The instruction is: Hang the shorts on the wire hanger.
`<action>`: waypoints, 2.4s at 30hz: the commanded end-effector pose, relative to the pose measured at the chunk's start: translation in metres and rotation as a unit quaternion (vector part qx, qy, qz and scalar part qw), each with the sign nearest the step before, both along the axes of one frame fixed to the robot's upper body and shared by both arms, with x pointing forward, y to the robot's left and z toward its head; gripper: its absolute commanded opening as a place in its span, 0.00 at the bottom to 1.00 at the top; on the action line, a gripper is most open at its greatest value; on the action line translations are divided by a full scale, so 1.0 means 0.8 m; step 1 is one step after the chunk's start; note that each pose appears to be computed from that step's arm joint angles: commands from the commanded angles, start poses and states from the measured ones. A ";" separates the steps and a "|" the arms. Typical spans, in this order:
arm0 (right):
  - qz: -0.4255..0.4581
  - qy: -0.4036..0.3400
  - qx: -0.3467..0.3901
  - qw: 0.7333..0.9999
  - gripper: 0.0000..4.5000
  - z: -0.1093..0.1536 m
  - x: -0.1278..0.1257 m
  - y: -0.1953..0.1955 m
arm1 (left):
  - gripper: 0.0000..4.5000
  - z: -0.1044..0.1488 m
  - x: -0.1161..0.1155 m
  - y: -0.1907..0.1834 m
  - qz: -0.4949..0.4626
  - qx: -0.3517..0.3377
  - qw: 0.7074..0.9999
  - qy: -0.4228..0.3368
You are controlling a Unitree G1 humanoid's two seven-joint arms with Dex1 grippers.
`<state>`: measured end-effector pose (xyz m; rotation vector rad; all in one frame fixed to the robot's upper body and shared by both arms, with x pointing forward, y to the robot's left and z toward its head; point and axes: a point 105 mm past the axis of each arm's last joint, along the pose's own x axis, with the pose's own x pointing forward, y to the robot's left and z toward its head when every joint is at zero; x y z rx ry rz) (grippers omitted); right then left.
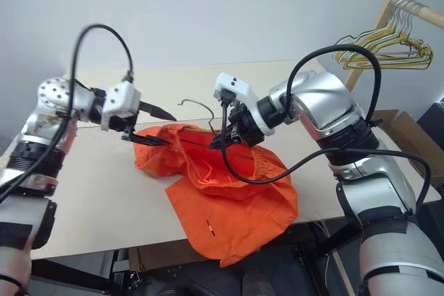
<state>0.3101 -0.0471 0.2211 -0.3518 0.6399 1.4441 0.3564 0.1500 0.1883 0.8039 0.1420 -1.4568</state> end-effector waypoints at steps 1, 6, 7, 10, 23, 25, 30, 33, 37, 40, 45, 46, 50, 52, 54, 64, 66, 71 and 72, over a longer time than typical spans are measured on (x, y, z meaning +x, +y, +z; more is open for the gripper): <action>0.023 -0.029 0.013 0.999 0.00 0.025 -0.005 0.003 | 0.71 0.011 0.004 -0.008 -0.025 0.022 0.999 -0.014; 0.024 -0.027 0.014 0.999 0.00 0.026 -0.007 0.003 | 0.61 0.005 0.019 -0.021 -0.011 0.026 0.999 -0.020; 0.023 -0.026 0.014 0.999 0.00 0.026 -0.007 0.003 | 0.57 0.005 0.019 -0.022 -0.013 0.025 0.999 -0.019; 0.021 -0.023 0.014 0.999 0.00 0.025 -0.008 0.002 | 0.37 0.004 0.018 -0.021 -0.019 0.024 0.999 -0.013; 0.003 -0.072 0.024 0.997 0.00 0.019 0.002 0.000 | 0.00 0.012 0.013 -0.013 -0.008 -0.008 1.000 0.011; -0.011 -0.087 0.024 0.996 0.16 0.019 0.005 -0.007 | 0.00 0.011 0.009 -0.009 -0.005 -0.016 1.000 0.024; -0.052 -0.117 0.054 0.990 0.50 0.047 0.005 -0.035 | 0.00 0.000 -0.002 0.004 0.014 -0.033 0.998 0.055; -0.077 -0.129 0.072 0.986 0.71 0.064 0.001 -0.054 | 0.00 -0.008 -0.010 0.011 0.024 -0.038 0.996 0.073; -0.103 -0.154 0.092 0.978 0.99 0.079 -0.009 -0.085 | 0.00 -0.018 -0.016 0.017 0.038 -0.037 0.995 0.088; -0.109 -0.181 0.067 0.975 0.99 0.071 -0.017 -0.112 | 0.00 -0.017 -0.017 0.018 0.045 -0.040 0.994 0.091; -0.093 -0.253 -0.042 0.962 0.99 0.028 -0.026 -0.130 | 0.00 -0.015 -0.016 0.021 0.050 -0.038 0.994 0.090; -0.084 -0.265 -0.060 0.959 0.99 0.018 -0.027 -0.128 | 0.00 -0.014 -0.016 0.021 0.050 -0.037 0.994 0.090; -0.079 -0.270 -0.067 0.957 0.99 0.001 -0.022 -0.115 | 0.00 -0.012 -0.016 0.020 0.045 -0.031 0.995 0.089; -0.087 -0.286 -0.087 0.950 0.99 -0.004 -0.012 -0.113 | 0.00 -0.011 -0.015 0.019 0.044 -0.030 0.995 0.088; -0.086 -0.296 -0.101 0.946 0.99 -0.008 -0.007 -0.113 | 0.00 -0.010 -0.015 0.020 0.043 -0.029 0.995 0.087; -0.052 -0.212 -0.139 0.966 0.99 -0.042 0.014 -0.098 | 0.00 -0.011 -0.019 0.018 0.032 -0.022 0.995 0.088; -0.043 -0.191 -0.141 0.970 0.90 -0.045 0.015 -0.094 | 0.00 -0.011 -0.021 0.018 0.030 -0.020 0.995 0.088; -0.030 -0.165 -0.147 0.975 0.56 -0.047 0.018 -0.090 | 0.00 -0.013 -0.027 0.024 0.029 -0.015 0.995 0.089; -0.029 -0.158 -0.145 0.976 0.48 -0.046 0.018 -0.089 | 0.00 -0.014 -0.028 0.025 0.028 -0.013 0.995 0.091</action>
